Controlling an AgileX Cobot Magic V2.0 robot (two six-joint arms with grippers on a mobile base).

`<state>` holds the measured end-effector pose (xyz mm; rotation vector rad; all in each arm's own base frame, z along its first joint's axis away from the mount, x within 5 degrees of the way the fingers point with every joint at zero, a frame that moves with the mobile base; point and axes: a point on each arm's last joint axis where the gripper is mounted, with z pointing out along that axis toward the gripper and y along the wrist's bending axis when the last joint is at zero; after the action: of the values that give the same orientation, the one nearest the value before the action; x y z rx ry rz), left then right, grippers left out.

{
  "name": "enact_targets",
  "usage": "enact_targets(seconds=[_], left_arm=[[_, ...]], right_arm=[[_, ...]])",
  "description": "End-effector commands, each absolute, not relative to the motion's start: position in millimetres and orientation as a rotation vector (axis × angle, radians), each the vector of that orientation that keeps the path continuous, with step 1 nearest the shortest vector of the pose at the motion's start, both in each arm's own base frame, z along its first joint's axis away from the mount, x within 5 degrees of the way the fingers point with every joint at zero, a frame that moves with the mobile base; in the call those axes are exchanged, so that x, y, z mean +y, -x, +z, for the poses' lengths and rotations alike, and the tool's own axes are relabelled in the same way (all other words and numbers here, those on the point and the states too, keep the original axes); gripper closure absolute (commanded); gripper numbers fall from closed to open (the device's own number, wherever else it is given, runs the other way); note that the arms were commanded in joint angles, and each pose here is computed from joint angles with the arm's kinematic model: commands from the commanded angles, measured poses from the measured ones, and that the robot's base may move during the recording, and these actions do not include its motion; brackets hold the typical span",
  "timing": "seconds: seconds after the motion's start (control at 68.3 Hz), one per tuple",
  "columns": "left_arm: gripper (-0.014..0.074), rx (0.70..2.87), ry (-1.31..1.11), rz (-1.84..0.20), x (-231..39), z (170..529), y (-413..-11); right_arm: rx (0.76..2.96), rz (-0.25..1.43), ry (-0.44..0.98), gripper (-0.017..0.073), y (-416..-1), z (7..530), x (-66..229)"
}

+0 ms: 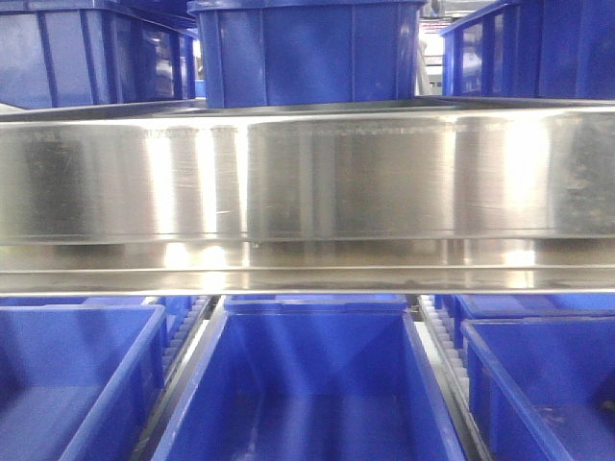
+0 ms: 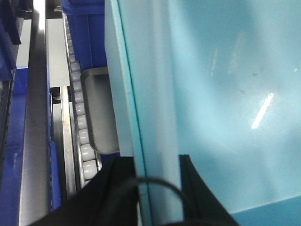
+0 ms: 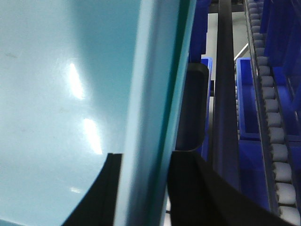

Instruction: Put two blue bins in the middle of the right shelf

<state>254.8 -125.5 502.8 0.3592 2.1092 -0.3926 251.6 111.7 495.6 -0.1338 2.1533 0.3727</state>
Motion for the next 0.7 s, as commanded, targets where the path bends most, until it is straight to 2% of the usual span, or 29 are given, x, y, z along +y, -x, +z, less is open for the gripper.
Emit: enact_targets(seconds=[0.0,0.688], left_arm=[[0.0704,1.956,-0.350,-0.503,-127.9,526.0,-244.0],[0.0704,1.962,-0.350,-0.502,-129.6,523.6,-247.7]], right_arm=[[2.073,0.404,0.105,0.0713,-251.3,506.2,110.8],[2.073,0.404,0.105,0.0713,-252.0,505.9,111.2]])
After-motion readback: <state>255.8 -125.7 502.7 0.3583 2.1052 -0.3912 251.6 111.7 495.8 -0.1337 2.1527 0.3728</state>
